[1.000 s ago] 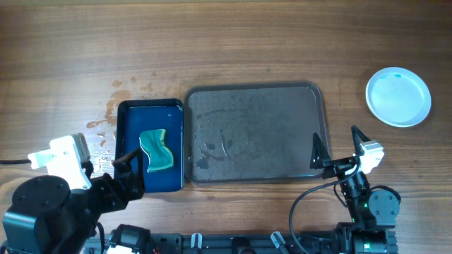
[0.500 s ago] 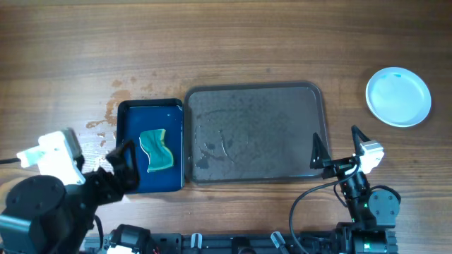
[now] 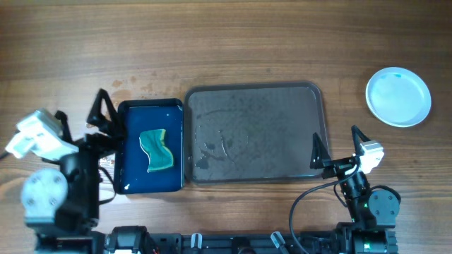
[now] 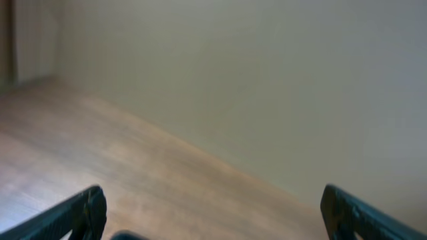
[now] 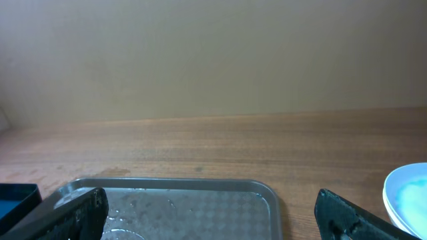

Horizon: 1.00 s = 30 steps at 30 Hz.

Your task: Clean dirty plates on tray and stack at the side

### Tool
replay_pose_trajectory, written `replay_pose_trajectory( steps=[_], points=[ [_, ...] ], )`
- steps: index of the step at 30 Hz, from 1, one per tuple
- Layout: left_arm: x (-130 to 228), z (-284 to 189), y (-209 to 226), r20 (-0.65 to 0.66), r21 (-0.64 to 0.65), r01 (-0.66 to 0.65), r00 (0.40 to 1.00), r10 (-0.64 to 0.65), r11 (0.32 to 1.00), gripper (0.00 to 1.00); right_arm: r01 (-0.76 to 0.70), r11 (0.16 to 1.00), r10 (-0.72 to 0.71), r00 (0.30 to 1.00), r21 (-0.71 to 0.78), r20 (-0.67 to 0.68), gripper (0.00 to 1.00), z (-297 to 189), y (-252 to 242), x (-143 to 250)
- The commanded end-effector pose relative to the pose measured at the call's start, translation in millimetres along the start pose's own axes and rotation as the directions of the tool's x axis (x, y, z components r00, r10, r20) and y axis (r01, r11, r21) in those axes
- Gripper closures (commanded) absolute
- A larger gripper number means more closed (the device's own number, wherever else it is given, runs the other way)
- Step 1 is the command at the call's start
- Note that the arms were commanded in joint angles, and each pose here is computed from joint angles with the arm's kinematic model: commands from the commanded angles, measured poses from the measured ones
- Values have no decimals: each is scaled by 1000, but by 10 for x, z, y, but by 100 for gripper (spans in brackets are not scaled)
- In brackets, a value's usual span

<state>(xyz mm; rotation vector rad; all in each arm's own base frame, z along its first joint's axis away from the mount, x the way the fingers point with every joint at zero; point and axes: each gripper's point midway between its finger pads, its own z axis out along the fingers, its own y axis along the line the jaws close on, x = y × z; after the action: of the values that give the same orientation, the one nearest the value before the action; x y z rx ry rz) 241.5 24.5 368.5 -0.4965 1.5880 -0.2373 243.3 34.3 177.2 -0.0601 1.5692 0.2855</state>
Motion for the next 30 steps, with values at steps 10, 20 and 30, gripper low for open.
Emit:
replay_pose_trajectory(
  steps=[10,20,30],
  points=[
    [932,-115,387,55,115,37,998,-44,993,0,-13,1000,13,1000,-7,3,0,0,16,-5],
    [1230,-31,513,76,136,36,996,-47,990,0,-13,1000,13,1000,-7,3,0,0,17,-4],
    [1239,25,505,128,169,33,990,-55,985,0,-13,1000,13,1000,-7,3,0,0,17,-4]
  ],
)
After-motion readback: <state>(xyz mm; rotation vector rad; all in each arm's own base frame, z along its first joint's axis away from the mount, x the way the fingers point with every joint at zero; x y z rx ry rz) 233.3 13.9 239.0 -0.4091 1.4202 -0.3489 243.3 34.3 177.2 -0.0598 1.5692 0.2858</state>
